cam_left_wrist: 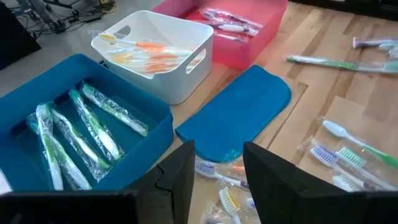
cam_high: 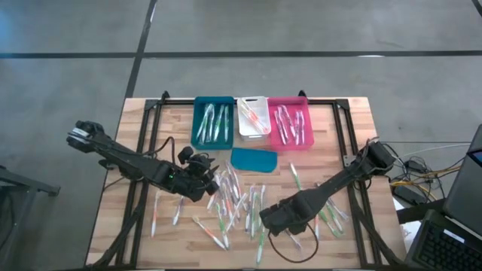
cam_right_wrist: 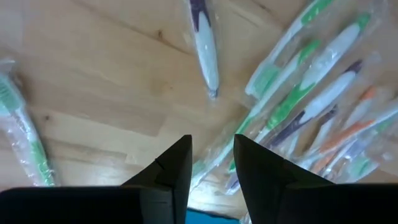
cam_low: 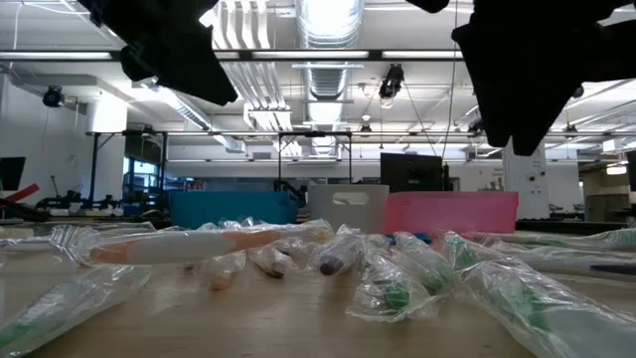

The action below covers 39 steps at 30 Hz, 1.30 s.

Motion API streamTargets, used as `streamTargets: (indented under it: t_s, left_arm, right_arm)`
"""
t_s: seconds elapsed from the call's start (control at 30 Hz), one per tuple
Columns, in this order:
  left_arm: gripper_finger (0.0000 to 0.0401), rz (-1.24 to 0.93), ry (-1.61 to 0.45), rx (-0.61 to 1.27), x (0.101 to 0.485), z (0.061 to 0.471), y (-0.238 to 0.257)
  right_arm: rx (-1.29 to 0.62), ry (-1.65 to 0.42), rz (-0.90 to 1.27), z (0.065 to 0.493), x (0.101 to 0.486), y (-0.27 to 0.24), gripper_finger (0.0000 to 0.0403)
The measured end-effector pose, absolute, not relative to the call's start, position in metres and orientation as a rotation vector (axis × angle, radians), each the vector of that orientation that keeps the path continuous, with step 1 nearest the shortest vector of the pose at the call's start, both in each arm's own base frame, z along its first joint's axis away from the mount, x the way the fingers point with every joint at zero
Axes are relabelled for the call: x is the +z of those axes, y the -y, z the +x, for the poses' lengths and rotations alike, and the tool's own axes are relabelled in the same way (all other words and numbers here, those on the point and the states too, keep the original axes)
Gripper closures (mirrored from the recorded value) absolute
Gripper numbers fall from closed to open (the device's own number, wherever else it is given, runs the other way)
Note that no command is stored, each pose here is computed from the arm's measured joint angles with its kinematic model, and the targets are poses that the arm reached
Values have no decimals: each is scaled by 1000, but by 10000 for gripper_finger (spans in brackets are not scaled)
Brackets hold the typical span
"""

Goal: Pick & Place Toothbrushes
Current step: Put the purple toothbrush into the pink bin

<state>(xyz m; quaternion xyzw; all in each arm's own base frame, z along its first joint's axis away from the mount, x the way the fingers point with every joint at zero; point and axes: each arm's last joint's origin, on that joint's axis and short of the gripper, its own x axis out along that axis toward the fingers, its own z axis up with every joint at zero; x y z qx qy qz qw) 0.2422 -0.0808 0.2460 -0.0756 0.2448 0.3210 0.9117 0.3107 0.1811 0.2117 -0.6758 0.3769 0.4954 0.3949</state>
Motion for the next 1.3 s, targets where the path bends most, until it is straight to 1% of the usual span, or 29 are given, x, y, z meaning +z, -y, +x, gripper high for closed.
streamTargets:
  t_s: [0.13,0.47,0.7,0.87,1.07,1.3]
  left_arm:
    - [259,-161,-503,663,243,242,81]
    - [259,-202,-477,664,244,243,81]
    - [259,-228,-467,661,240,243,81]
    - [259,-249,-466,654,238,243,81]
    - [259,-255,-467,647,237,243,82]
    - [259,-254,-466,645,237,243,82]
  right_arm:
    - [1258,-928,-1718,308,205,-185,280]
    - [1255,-817,-1751,294,172,-200,269]
    - [1248,-775,-1762,285,152,-202,268]
    - [1227,-743,-1761,282,141,-201,283]
    - [1218,-759,-1754,275,130,-196,305]
    - [1204,-809,-1713,270,125,-193,347]
